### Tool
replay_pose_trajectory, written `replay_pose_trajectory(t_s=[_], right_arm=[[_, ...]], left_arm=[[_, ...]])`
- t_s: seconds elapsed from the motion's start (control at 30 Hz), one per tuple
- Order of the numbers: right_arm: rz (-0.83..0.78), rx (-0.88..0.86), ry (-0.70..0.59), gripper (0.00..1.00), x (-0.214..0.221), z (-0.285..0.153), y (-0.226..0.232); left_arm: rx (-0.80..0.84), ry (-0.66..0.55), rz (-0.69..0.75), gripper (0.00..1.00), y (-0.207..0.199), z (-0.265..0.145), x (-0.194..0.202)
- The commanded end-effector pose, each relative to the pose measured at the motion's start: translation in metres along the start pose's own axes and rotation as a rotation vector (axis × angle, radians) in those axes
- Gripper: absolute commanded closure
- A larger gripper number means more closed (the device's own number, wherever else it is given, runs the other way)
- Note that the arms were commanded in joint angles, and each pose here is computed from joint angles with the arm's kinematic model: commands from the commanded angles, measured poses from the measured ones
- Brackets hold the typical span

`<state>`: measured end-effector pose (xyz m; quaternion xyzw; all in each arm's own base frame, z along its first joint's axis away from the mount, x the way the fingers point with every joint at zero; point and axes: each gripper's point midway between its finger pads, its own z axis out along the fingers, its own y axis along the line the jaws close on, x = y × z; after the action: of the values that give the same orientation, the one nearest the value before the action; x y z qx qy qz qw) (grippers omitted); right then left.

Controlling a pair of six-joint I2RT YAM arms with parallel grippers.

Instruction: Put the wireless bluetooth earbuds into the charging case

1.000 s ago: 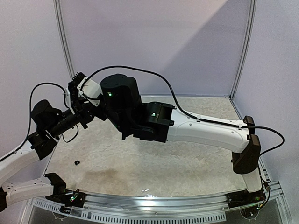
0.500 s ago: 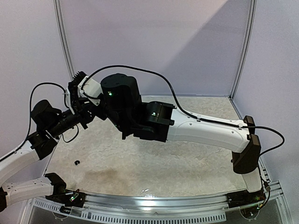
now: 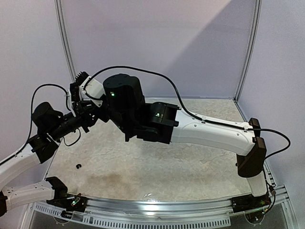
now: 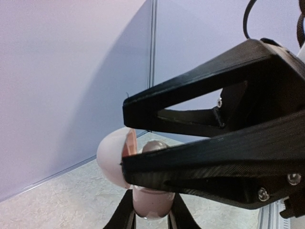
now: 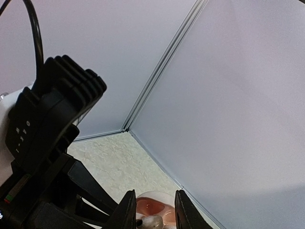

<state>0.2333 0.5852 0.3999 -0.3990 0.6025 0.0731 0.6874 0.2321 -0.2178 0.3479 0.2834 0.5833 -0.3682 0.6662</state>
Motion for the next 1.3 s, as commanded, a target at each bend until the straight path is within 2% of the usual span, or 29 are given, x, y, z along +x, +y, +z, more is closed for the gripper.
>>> replay_pose_trajectory(t_s=[0.0, 0.3, 0.5, 0.6, 0.8, 1.03, 1.27], right_arm=[[-0.076, -0.046, 0.14, 0.71, 0.054, 0.016, 0.02], [-0.037, -0.065, 0.143, 0.63, 0.055, 0.018, 0.019], [-0.028, -0.061, 0.149, 0.61, 0.057, 0.019, 0.017], [-0.02, -0.063, 0.141, 0.55, 0.052, 0.018, 0.016], [0.048, -0.073, 0.067, 0.43, 0.022, 0.012, 0.003], [0.163, -0.15, -0.087, 0.39, -0.038, -0.017, -0.022], [0.192, -0.179, -0.12, 0.36, -0.051, -0.025, -0.027]], left_arm=[[0.057, -0.129, 0.052, 1.0, -0.014, -0.004, -0.038], [0.063, -0.129, 0.048, 1.0, -0.014, -0.004, -0.039], [0.064, -0.127, 0.044, 1.0, -0.014, -0.003, -0.038], [0.062, -0.122, 0.034, 1.0, -0.013, -0.002, -0.037], [0.043, -0.098, -0.034, 1.0, -0.006, 0.0, -0.03], [0.026, -0.046, -0.08, 1.0, -0.001, 0.003, -0.016], [0.027, -0.038, -0.081, 1.0, 0.0, 0.005, -0.015]])
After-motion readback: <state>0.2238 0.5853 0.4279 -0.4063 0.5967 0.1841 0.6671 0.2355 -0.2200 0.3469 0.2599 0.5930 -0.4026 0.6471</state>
